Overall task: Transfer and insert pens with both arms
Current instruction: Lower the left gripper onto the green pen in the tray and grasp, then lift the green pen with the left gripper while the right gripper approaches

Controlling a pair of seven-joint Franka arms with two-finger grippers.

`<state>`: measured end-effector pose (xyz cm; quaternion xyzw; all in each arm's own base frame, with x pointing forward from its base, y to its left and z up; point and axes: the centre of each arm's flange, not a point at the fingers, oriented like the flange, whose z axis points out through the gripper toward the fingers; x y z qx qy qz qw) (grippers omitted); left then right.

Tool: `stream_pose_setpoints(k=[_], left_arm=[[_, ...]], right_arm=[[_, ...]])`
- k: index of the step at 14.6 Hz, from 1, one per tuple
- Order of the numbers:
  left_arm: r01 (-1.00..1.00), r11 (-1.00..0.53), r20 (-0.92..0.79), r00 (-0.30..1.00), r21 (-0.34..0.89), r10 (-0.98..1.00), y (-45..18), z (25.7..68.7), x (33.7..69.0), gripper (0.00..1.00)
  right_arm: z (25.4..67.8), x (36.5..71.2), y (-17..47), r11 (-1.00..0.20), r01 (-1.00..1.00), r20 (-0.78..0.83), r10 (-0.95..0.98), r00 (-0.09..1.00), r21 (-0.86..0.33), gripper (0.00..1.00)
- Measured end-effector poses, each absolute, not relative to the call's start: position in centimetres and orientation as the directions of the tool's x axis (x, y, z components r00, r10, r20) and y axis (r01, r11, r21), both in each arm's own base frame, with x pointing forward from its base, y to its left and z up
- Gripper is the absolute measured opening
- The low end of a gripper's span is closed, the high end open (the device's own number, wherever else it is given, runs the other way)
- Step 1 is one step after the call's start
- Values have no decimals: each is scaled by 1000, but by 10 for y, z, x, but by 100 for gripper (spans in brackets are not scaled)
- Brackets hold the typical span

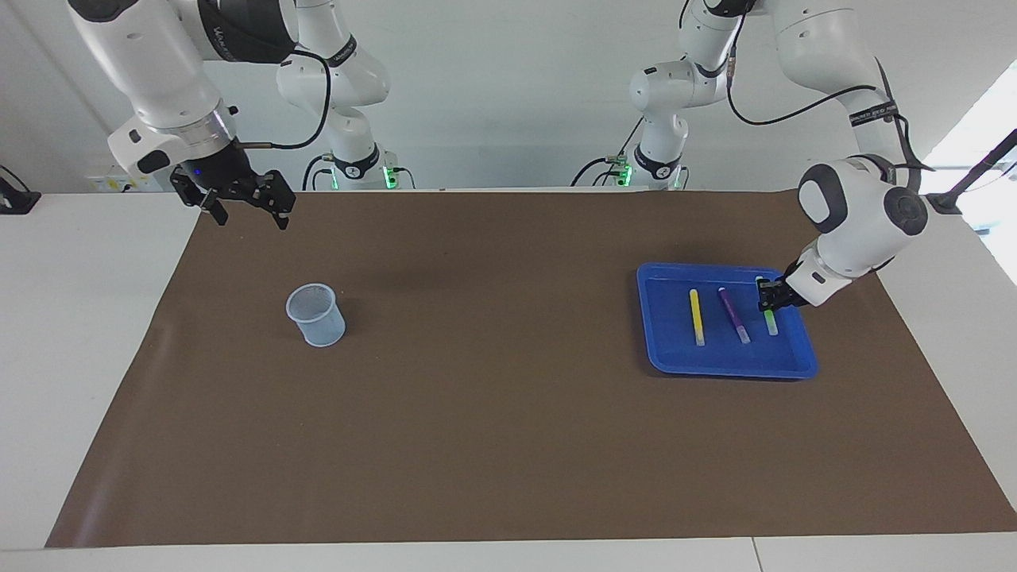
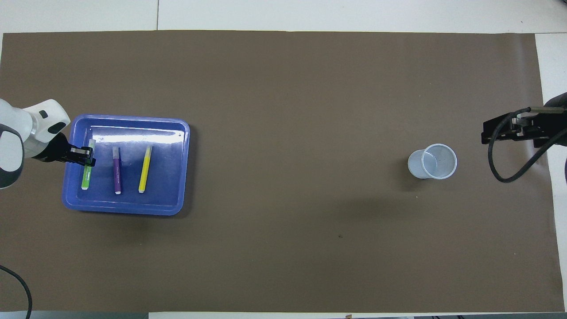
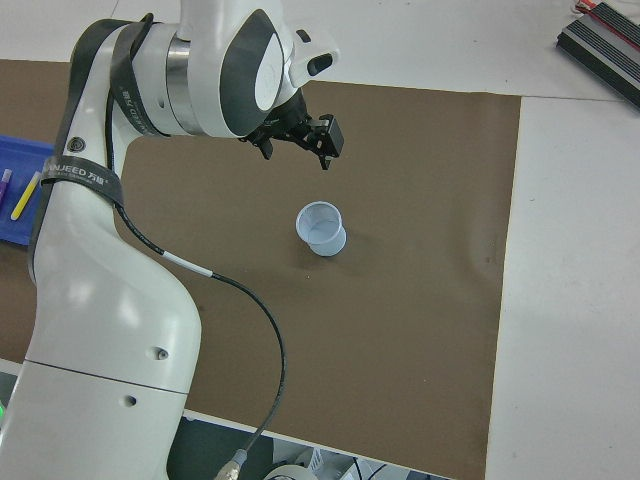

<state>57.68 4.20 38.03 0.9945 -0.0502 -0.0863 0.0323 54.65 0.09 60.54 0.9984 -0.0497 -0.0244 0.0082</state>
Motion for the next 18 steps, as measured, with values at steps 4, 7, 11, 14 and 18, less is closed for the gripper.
stream_pose_setpoints(k=[4,7,11,14,18], left_arm=[[149,-988,-237,962,42,135,-41,463,585,17],[419,-904,-287,879,88,380,-101,515,574,17],[709,-694,-445,666,129,598,-155,571,540,17],[851,-520,-610,453,78,650,-187,584,523,17],[957,-287,-736,220,37,640,-199,582,500,17]], right_arm=[[608,546,16,-993,-94,-54,-90,994,-77,100],[615,545,38,-977,-81,-52,-72,996,-198,100],[628,539,84,-939,-29,-50,-13,999,-342,100],[633,534,118,-898,-12,-63,18,998,-440,100],[645,530,173,-832,-85,-75,-52,996,-548,100]])
